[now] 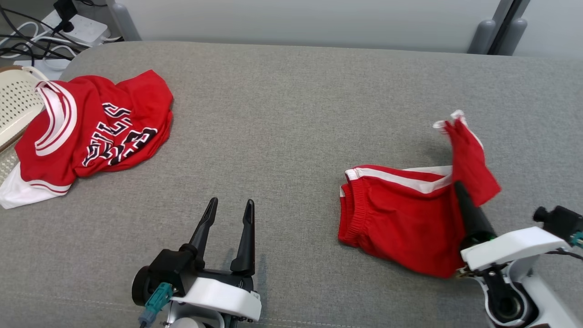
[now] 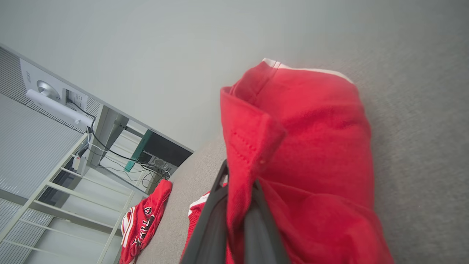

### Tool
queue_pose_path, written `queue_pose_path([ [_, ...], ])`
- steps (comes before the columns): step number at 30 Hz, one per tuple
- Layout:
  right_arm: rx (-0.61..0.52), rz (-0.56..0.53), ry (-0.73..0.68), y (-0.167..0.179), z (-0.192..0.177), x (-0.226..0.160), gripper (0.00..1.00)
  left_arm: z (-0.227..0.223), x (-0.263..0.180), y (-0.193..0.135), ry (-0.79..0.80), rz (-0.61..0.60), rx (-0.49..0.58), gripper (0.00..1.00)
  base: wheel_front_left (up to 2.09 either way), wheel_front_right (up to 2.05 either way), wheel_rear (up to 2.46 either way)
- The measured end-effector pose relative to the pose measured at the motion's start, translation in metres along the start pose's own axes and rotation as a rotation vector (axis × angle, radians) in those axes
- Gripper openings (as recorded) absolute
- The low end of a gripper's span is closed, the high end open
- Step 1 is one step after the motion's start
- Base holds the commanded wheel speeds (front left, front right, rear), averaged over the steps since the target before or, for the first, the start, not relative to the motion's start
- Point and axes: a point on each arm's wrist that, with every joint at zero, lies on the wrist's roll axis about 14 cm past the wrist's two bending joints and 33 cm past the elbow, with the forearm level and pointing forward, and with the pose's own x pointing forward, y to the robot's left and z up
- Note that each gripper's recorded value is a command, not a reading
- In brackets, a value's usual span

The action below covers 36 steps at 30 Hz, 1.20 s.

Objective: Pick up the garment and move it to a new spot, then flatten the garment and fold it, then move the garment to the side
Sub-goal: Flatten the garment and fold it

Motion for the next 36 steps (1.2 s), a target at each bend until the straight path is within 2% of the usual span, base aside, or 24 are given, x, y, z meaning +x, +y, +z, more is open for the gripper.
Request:
queue_pose_path([
  [5, 0.031, 0.107, 0.101, 0.040, -0.037, 0.004, 0.00, 0.003, -0.003, 0.006, -0.008, 0.020, 0.002, 1.00, 0.00, 0.00, 0.00],
  [13, -0.025, 0.154, 0.257, 0.055, -0.084, -0.002, 0.00, 0.005, -0.007, 0.012, -0.013, 0.044, -0.004, 1.00, 0.00, 0.00, 0.00],
  [14, -0.030, 0.157, 0.264, 0.056, -0.087, -0.002, 0.22, 0.006, -0.007, 0.013, -0.013, 0.050, -0.009, 1.00, 0.00, 0.00, 0.00],
  [15, -0.041, 0.159, 0.274, 0.055, -0.090, -0.004, 1.00, 0.006, -0.007, 0.014, -0.014, 0.052, -0.010, 1.00, 0.00, 0.00, 0.00],
  [27, -0.044, 0.224, 0.367, 0.077, -0.120, -0.030, 1.00, 0.010, -0.009, 0.011, -0.027, 0.044, -0.011, 1.00, 0.00, 0.00, 0.00],
  [32, -0.101, 0.275, 0.319, 0.087, -0.105, -0.034, 1.00, 0.012, -0.009, 0.008, -0.033, 0.034, -0.013, 1.00, 0.00, 0.00, 0.00],
  [36, -0.219, 0.285, 0.234, 0.082, -0.079, -0.033, 1.00, 0.013, -0.009, 0.004, -0.037, 0.023, -0.015, 1.00, 0.00, 0.00, 0.00],
])
